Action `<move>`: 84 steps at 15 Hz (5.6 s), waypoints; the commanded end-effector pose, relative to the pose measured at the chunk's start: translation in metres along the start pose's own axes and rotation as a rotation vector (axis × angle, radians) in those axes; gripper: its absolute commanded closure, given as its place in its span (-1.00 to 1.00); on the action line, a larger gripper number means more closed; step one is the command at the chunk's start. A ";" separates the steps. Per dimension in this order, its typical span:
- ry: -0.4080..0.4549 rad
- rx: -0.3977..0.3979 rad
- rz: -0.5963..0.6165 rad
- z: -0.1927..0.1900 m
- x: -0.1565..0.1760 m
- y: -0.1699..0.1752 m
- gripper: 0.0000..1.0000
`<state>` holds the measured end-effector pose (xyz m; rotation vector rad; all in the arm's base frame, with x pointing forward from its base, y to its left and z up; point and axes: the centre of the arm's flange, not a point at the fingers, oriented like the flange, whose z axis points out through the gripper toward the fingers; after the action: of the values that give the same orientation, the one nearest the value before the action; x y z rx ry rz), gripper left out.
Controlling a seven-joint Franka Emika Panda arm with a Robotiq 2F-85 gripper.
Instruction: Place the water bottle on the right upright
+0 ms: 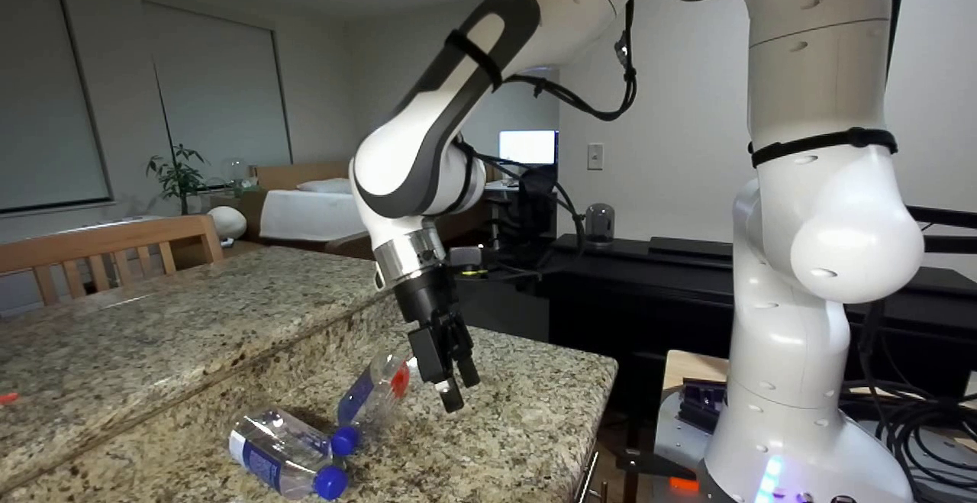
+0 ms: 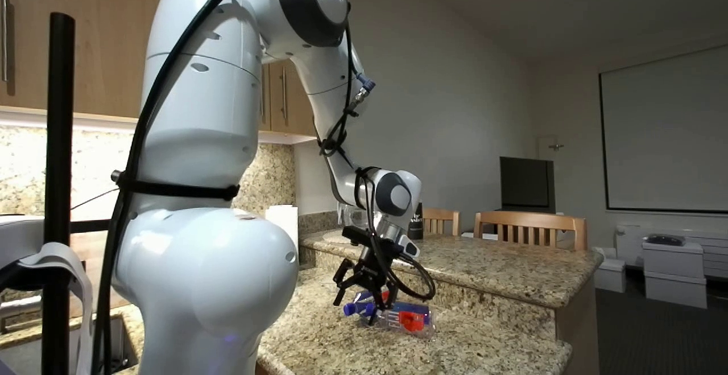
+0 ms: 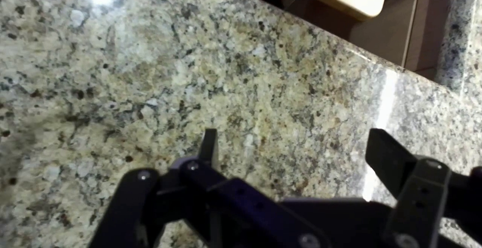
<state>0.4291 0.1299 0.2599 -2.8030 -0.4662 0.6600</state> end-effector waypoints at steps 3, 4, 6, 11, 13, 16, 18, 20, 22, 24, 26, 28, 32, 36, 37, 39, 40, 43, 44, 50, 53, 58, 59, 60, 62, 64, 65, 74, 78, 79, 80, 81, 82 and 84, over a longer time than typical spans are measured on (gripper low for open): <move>0.066 0.055 -0.009 -0.002 0.001 0.062 -0.33; 0.072 0.061 -0.011 -0.004 0.003 0.070 -0.20; 0.084 0.055 -0.014 -0.007 -0.001 0.080 0.06; 0.106 0.061 -0.037 -0.015 -0.001 0.086 0.71; 0.108 0.053 -0.046 -0.018 0.000 0.082 0.84; 0.144 0.041 -0.047 -0.011 0.064 0.073 0.94; 0.168 0.038 -0.057 -0.006 0.087 0.072 0.90; 0.193 0.035 -0.051 -0.003 0.107 0.076 0.86; 0.215 0.027 -0.038 -0.004 0.123 0.081 0.86; 0.243 0.003 -0.044 -0.015 0.130 0.074 0.87; 0.284 -0.041 -0.053 -0.037 0.133 0.060 0.87; 0.320 -0.090 -0.058 -0.056 0.134 0.044 0.87; 0.374 -0.177 -0.035 -0.093 0.123 0.019 0.89; 0.383 -0.185 0.022 -0.104 0.096 -0.001 0.41; 0.370 -0.181 0.043 -0.101 0.090 -0.004 0.33; 0.330 -0.166 0.070 -0.090 0.075 -0.011 0.09; 0.301 -0.156 0.074 -0.082 0.068 -0.014 -0.03; 0.223 -0.110 0.058 -0.054 0.049 -0.022 -0.43; 0.220 -0.100 0.049 -0.045 0.045 -0.026 -0.55; 0.335 -0.084 0.057 -0.008 0.049 -0.033 -1.00; 0.435 -0.089 0.052 0.006 0.050 -0.031 -1.00; 0.686 -0.164 0.064 0.032 0.040 -0.038 -1.00; 0.733 -0.187 0.060 0.036 0.037 -0.040 -1.00; 0.788 -0.201 0.061 0.037 0.035 -0.043 -1.00; 0.875 -0.214 0.071 0.041 0.026 -0.047 -1.00; 0.925 -0.214 0.096 0.051 0.016 -0.043 -1.00; 0.938 -0.217 0.110 0.055 0.012 -0.039 -1.00; 1.011 -0.217 0.135 0.067 0.013 -0.040 -1.00; 1.015 -0.219 0.130 0.061 0.024 -0.042 -1.00; 1.012 -0.220 0.134 0.061 0.025 -0.040 -1.00; 1.010 -0.220 0.135 0.062 0.026 -0.038 -1.00; 1.007 -0.219 0.138 0.063 0.027 -0.036 -1.00; 1.004 -0.220 0.142 0.065 0.027 -0.033 -1.00; 0.991 -0.222 0.157 0.068 0.031 -0.027 -1.00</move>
<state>0.4221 0.1830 0.2221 -2.9101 -0.1445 -0.8190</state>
